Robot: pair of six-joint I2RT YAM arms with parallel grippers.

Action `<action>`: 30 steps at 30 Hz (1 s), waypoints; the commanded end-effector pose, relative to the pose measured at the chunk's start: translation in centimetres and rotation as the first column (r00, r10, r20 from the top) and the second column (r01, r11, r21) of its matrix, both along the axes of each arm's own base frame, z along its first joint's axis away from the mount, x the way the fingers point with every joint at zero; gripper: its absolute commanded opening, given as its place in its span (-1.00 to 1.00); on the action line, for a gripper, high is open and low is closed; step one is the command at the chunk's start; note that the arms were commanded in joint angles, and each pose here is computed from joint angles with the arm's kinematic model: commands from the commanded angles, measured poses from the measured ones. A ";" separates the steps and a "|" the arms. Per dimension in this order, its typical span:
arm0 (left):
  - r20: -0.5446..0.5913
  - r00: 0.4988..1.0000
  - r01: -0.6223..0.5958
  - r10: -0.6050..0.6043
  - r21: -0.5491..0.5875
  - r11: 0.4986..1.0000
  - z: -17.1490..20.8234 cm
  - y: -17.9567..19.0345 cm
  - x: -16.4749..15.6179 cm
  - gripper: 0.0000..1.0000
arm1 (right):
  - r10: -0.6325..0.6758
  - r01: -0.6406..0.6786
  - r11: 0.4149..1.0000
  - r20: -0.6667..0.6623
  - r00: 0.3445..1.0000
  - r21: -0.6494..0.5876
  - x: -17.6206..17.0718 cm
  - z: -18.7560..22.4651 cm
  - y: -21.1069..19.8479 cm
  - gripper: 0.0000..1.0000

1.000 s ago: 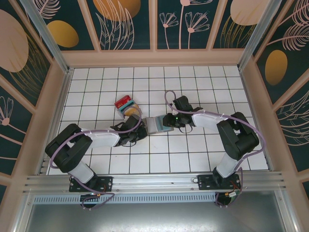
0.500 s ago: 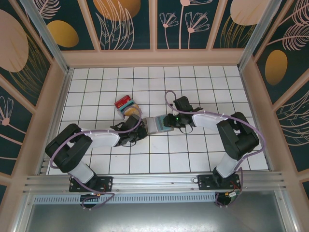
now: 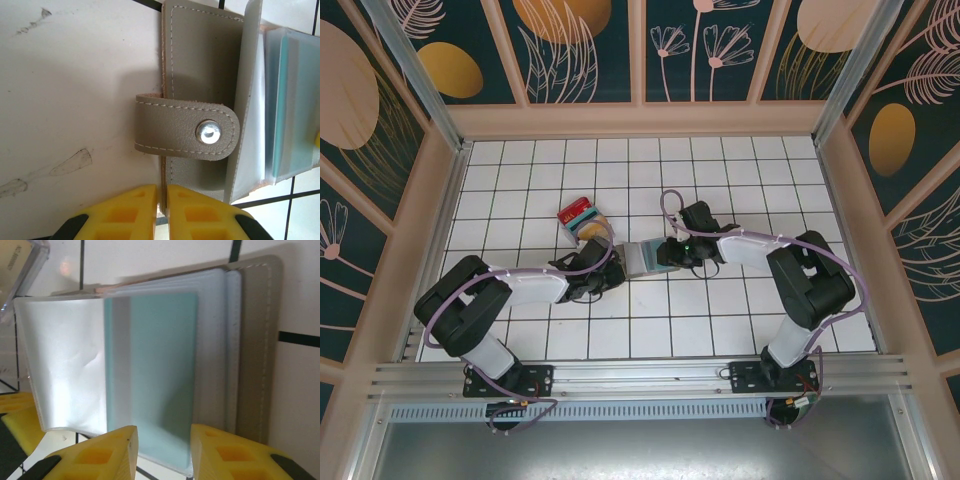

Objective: Take the credit cards out of the card holder

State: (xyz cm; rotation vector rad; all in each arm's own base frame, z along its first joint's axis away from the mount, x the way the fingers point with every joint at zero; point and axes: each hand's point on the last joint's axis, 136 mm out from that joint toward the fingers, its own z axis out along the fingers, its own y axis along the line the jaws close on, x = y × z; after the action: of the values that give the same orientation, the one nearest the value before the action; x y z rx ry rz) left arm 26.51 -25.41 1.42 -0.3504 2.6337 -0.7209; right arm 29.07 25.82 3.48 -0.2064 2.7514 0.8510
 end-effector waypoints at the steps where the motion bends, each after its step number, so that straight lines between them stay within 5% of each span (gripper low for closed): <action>1: -0.016 1.000 0.016 -0.016 -0.016 1.000 -0.4 -0.7 0.0 -0.69 | 0.038 -0.038 0.997 0.001 0.999 0.062 -0.1 0.8 1.4 -0.33; 8: -0.019 1.000 0.017 -0.017 -0.022 1.000 -0.5 -0.7 0.0 -0.70 | 0.042 -0.042 0.997 0.006 0.999 0.069 0.1 1.1 1.8 -0.33; 16: -0.020 1.000 0.017 -0.018 -0.018 1.000 -0.6 -0.7 0.0 -0.71 | -0.025 0.030 0.998 0.083 0.996 -0.057 1.6 1.3 -0.9 -0.29; 30: -0.024 0.999 0.023 -0.023 -0.014 1.000 -0.7 -0.7 -0.1 -0.71 | -0.006 0.007 1.000 0.060 0.998 -0.028 1.1 1.0 -0.5 -0.29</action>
State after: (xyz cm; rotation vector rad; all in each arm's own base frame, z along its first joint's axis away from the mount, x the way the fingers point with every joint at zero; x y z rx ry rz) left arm 26.61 -25.73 1.38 -0.3457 2.6307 -0.7409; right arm 29.90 25.32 3.55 -0.2071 2.7329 0.7841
